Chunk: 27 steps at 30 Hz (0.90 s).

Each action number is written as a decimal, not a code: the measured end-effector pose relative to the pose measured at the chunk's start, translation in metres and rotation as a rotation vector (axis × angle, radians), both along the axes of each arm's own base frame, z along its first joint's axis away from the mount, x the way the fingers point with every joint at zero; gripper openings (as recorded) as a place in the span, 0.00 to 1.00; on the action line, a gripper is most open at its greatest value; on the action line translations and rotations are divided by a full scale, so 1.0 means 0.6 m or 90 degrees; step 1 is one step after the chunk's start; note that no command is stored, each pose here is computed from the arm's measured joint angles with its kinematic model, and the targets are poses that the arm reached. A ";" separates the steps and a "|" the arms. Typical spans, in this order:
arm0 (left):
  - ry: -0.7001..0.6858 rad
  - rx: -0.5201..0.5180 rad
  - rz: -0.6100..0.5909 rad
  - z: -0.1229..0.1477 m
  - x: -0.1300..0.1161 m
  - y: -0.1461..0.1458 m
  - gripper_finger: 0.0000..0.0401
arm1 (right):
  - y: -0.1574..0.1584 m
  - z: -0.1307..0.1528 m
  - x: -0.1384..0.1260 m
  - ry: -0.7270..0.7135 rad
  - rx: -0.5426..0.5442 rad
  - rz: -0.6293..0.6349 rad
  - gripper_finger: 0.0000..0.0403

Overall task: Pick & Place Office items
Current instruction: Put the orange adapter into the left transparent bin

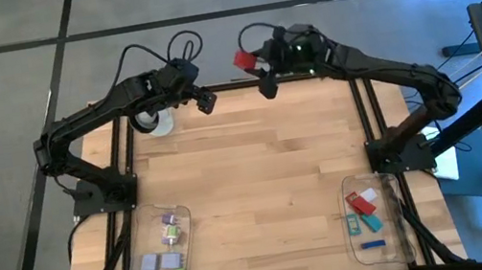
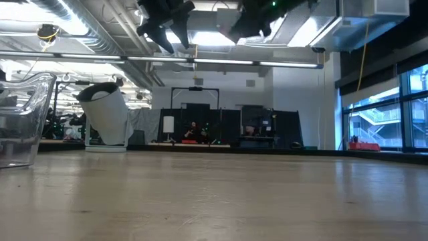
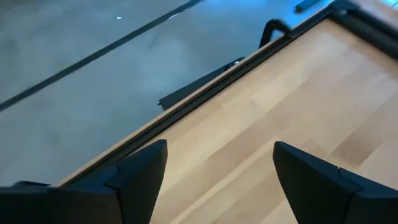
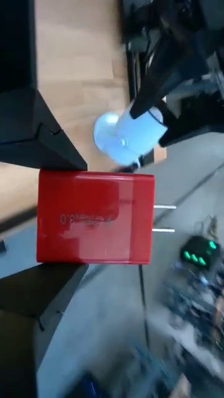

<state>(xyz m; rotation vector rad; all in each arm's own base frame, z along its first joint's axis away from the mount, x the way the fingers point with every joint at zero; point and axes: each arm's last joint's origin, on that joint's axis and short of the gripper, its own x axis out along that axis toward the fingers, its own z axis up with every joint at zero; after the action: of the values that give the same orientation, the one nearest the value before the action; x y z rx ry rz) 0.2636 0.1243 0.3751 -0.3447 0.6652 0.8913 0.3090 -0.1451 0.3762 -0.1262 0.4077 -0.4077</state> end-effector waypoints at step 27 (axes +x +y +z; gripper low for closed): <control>-0.315 -0.021 -0.194 0.057 0.053 -0.021 0.72 | 0.135 0.008 0.031 0.170 -0.316 -0.075 0.53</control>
<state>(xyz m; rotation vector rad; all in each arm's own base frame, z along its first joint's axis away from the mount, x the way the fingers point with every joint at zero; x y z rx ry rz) 0.2954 0.1115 0.4092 -0.4603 0.2619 0.4759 0.3277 -0.0638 0.3809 -0.6474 0.5724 -0.6060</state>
